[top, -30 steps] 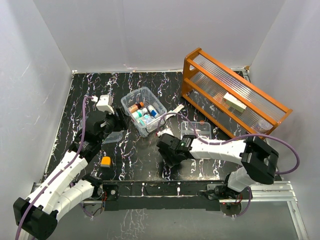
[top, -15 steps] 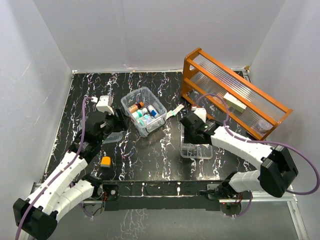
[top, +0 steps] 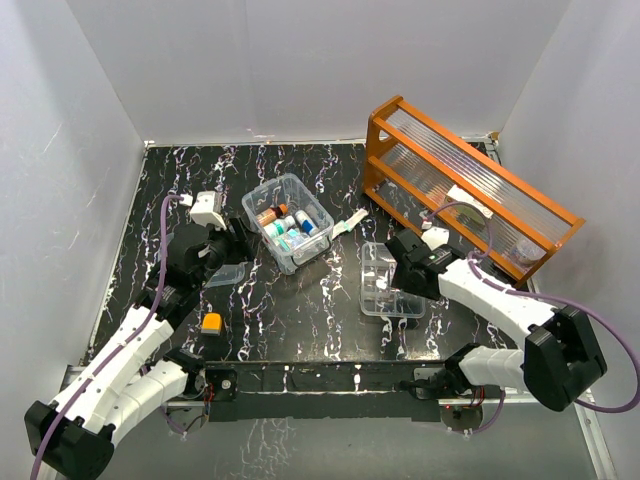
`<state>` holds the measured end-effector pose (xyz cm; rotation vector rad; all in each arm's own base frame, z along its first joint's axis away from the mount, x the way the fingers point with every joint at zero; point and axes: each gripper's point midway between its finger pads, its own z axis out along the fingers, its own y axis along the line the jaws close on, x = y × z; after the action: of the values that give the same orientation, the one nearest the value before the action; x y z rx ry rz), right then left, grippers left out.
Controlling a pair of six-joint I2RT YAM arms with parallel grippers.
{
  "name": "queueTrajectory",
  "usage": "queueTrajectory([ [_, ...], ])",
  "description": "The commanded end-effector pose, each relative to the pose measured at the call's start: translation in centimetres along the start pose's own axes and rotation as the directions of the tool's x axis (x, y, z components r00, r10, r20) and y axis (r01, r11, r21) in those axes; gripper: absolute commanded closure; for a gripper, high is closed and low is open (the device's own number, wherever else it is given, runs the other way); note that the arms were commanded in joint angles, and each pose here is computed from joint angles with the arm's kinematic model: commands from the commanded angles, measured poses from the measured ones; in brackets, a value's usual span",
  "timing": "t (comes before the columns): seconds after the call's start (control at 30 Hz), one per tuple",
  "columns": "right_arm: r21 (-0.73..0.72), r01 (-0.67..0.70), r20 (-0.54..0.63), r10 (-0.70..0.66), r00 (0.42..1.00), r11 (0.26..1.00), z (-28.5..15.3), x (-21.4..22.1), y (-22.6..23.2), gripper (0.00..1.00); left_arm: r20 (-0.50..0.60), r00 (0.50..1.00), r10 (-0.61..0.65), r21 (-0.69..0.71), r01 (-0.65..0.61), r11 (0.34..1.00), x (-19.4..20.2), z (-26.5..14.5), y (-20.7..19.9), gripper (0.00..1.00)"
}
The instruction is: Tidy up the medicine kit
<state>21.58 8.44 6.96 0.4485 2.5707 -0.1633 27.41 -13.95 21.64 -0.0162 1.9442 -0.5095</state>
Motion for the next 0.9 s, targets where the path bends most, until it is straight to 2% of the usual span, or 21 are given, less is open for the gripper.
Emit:
queueTrajectory([
  [0.0,-0.015,-0.060,0.014,0.061,0.998,0.998,0.8,-0.5,0.4,0.43,0.017,1.000,-0.005,0.011,0.005,1.000,-0.3,-0.4,-0.1,0.42],
  [0.13,-0.057,-0.062,0.003,0.063,0.998,0.996,0.9,-0.3,1.1,0.42,0.019,1.000,-0.006,0.011,0.005,1.000,-0.3,-0.4,-0.1,0.42],
  [0.67,-0.038,-0.120,-0.040,0.118,0.992,0.992,1.3,0.3,1.0,0.40,0.018,1.000,-0.005,0.009,0.005,1.000,-0.3,-0.4,-0.1,0.42],
  [0.87,-0.055,-0.108,-0.039,0.106,0.994,0.993,0.4,0.3,0.6,0.53,0.018,1.000,-0.006,0.011,0.005,1.000,-0.3,-0.4,-0.1,0.42],
])
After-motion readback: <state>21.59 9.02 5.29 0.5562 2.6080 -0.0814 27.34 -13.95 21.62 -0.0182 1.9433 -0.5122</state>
